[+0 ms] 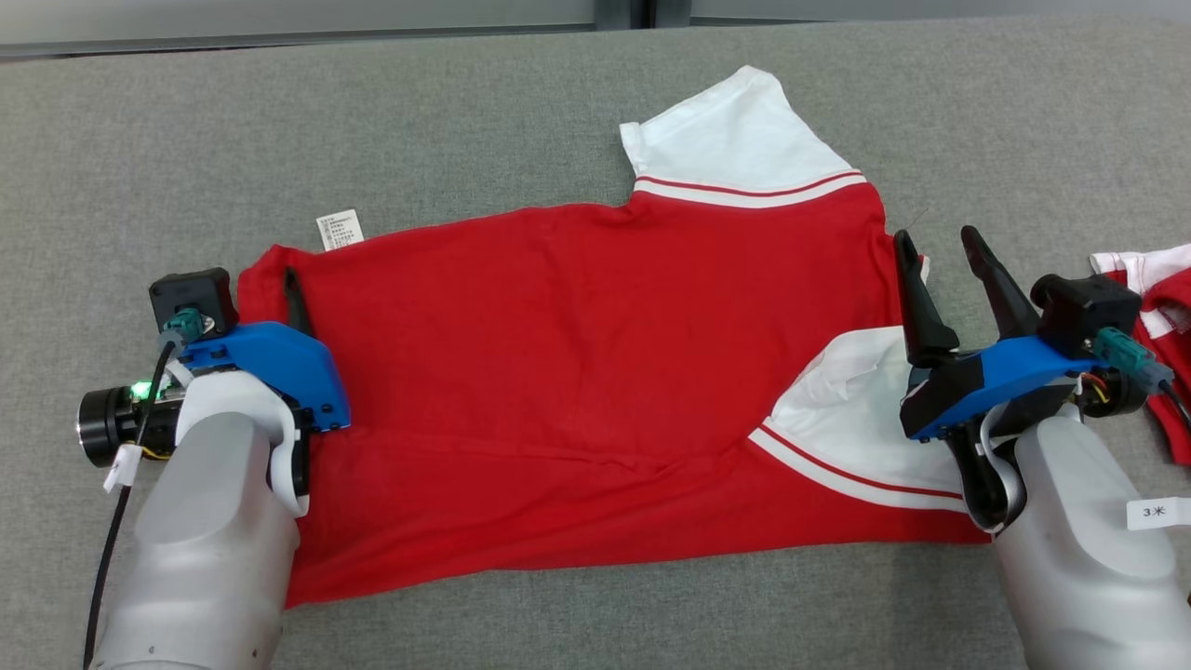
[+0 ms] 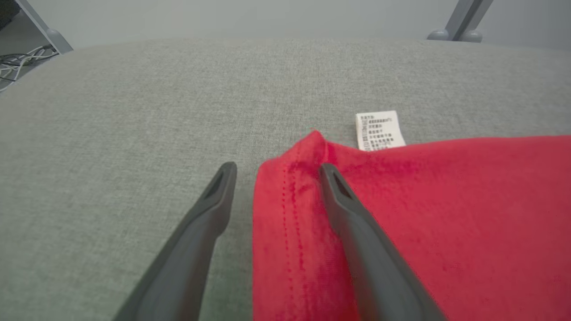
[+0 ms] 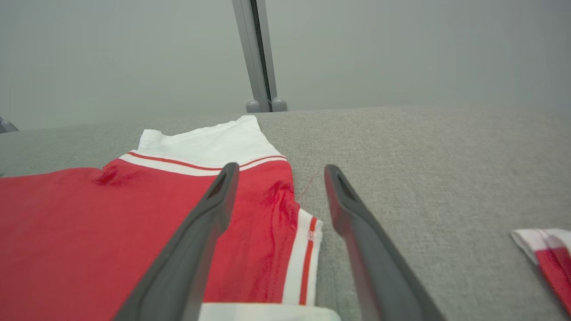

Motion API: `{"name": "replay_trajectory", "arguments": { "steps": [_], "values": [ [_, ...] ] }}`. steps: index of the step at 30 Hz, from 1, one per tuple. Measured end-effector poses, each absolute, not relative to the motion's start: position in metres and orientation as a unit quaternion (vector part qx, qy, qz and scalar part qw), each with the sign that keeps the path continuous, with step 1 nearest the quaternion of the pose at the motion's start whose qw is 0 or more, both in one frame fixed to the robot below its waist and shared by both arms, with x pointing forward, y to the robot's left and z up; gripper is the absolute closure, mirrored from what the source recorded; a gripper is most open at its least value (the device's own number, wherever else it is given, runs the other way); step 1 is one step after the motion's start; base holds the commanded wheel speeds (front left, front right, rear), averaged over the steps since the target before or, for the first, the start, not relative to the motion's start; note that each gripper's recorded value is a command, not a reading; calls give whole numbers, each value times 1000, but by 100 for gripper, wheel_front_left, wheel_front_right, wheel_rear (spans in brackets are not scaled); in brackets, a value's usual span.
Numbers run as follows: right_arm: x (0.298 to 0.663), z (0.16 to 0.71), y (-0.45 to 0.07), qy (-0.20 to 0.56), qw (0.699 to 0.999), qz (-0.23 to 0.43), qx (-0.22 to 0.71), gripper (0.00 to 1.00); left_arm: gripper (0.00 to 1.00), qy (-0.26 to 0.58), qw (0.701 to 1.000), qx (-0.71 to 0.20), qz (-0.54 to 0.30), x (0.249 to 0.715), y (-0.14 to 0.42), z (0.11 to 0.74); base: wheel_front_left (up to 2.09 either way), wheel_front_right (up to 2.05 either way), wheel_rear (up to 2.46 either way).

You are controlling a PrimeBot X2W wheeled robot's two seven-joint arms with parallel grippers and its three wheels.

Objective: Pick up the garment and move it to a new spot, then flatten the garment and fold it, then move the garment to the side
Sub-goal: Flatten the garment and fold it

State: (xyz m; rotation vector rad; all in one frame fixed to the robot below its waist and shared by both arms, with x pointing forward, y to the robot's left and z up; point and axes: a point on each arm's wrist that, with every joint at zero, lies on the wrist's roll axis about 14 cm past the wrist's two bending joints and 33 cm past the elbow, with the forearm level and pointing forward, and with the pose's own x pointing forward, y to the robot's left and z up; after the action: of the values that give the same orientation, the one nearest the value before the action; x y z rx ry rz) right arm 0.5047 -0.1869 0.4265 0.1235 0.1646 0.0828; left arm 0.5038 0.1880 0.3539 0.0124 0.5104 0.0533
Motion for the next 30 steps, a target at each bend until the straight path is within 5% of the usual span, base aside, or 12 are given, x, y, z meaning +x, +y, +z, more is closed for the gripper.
{"name": "replay_trajectory", "arguments": {
  "steps": [6, 8, 9, 30],
  "values": [
    [520, 425, -184, 86, 994, 55, 49, 0, 0, 272, 962, -4, 30, 506, 187, 341, 0, 0, 0],
    [529, 422, -183, 96, 993, 64, 35, 0, 60, 273, 962, -7, 27, 509, 185, 340, 0, 0, 0],
    [534, 421, -183, 102, 992, 67, 30, 0, 100, 273, 962, -4, 23, 511, 183, 340, 0, 0, 0],
    [649, 380, -144, 248, 955, 139, -79, 0, 100, 198, 980, -13, -11, 520, 186, 361, 0, 0, 0]
  ]
}}
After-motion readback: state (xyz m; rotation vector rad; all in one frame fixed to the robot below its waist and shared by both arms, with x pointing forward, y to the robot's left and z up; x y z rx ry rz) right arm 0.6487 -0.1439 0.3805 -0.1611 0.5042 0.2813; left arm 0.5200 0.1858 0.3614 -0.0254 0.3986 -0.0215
